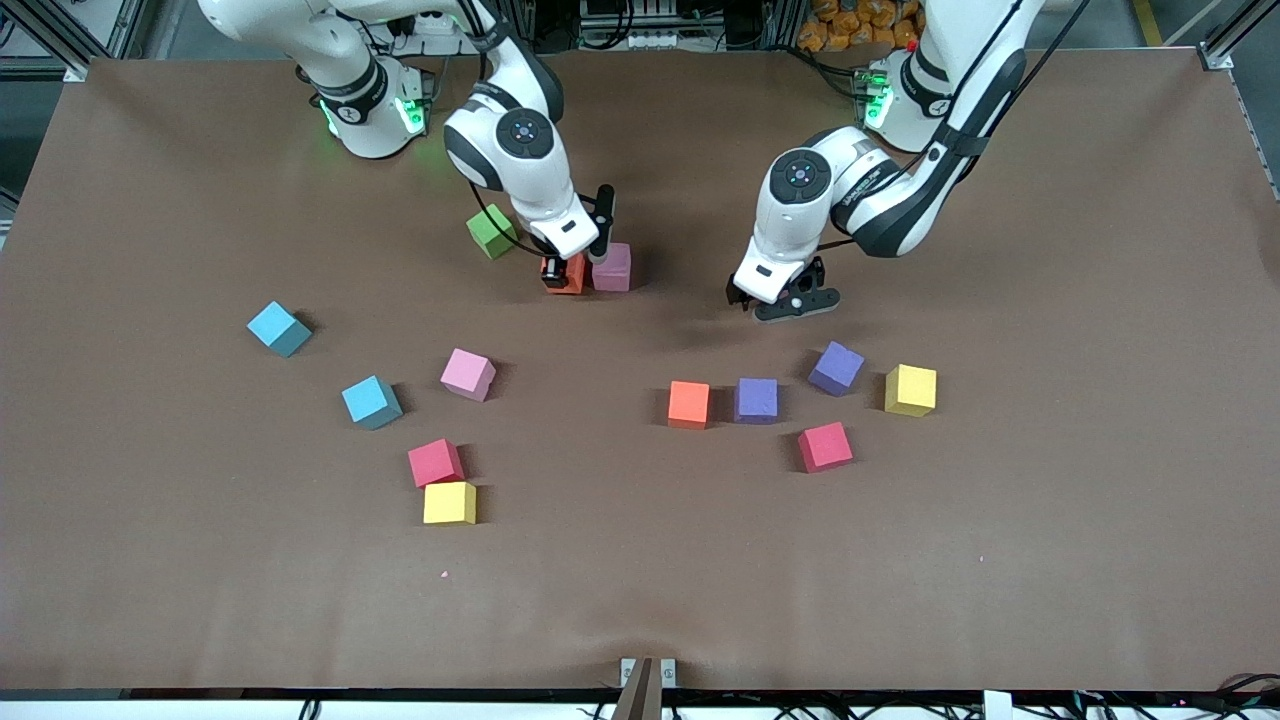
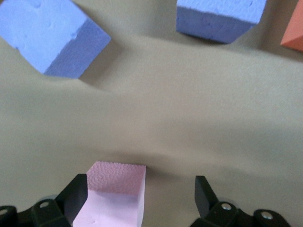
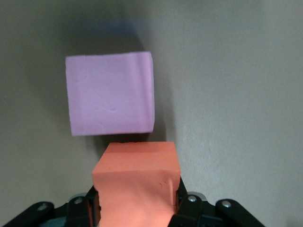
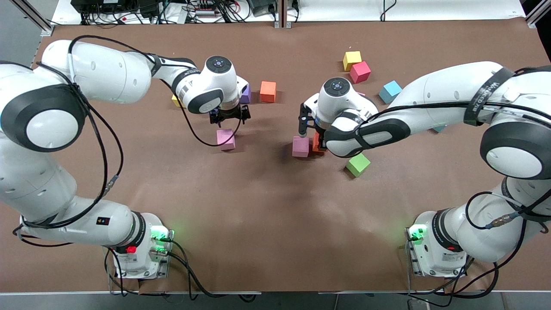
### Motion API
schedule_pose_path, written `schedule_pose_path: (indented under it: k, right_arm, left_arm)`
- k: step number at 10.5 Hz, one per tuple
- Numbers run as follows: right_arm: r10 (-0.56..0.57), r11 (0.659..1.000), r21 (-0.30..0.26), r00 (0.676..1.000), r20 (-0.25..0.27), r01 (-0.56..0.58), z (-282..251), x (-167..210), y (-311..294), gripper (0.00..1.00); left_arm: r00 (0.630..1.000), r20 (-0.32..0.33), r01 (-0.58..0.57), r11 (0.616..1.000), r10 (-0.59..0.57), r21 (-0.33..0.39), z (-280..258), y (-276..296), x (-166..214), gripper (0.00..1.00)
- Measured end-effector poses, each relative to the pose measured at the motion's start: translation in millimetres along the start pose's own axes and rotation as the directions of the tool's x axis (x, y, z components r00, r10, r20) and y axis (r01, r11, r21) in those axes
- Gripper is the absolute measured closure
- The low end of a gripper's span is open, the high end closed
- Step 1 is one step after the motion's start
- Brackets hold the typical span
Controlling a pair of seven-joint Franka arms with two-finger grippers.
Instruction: Form number 2 with 11 blocks
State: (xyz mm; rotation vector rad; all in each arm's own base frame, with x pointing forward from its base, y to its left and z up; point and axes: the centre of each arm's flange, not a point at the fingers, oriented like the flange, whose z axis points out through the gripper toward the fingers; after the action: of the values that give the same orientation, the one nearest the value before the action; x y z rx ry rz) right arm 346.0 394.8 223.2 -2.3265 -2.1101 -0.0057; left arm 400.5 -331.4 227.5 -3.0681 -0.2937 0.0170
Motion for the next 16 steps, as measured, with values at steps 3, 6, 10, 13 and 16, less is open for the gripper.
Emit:
schedule_pose_path:
  k: [3, 6, 10, 13, 16]
  right_arm:
    - [-0.002, 1.000, 0.007, 1.000, 0.005, 0.002, 5, 12, -16, 0.42]
    - [-0.005, 1.000, 0.017, 1.000, 0.014, 0.005, 14, 17, -20, 0.42]
    - [-0.007, 1.000, 0.017, 1.000, 0.012, 0.006, 14, 19, -20, 0.42]
    - [-0.006, 1.000, 0.016, 1.000, 0.011, 0.006, 14, 20, -19, 0.31]
    - [-0.002, 1.000, 0.024, 1.000, 0.028, 0.002, 12, 20, -17, 0.00]
  left_arm:
    - [0.999, 0.043, 0.032, 0.999, -0.032, -0.003, 5, -23, -2, 0.00]
    - [0.997, 0.060, 0.049, 0.999, -0.048, -0.003, 8, -32, 0, 0.00]
    - [0.993, 0.117, 0.030, 1.000, -0.029, -0.006, 27, -27, -14, 0.00]
    - [0.990, 0.135, 0.031, 0.999, -0.029, -0.014, 34, -25, -15, 0.14]
    - [0.991, 0.117, 0.062, 0.998, -0.058, -0.030, 23, -21, -1, 0.41]
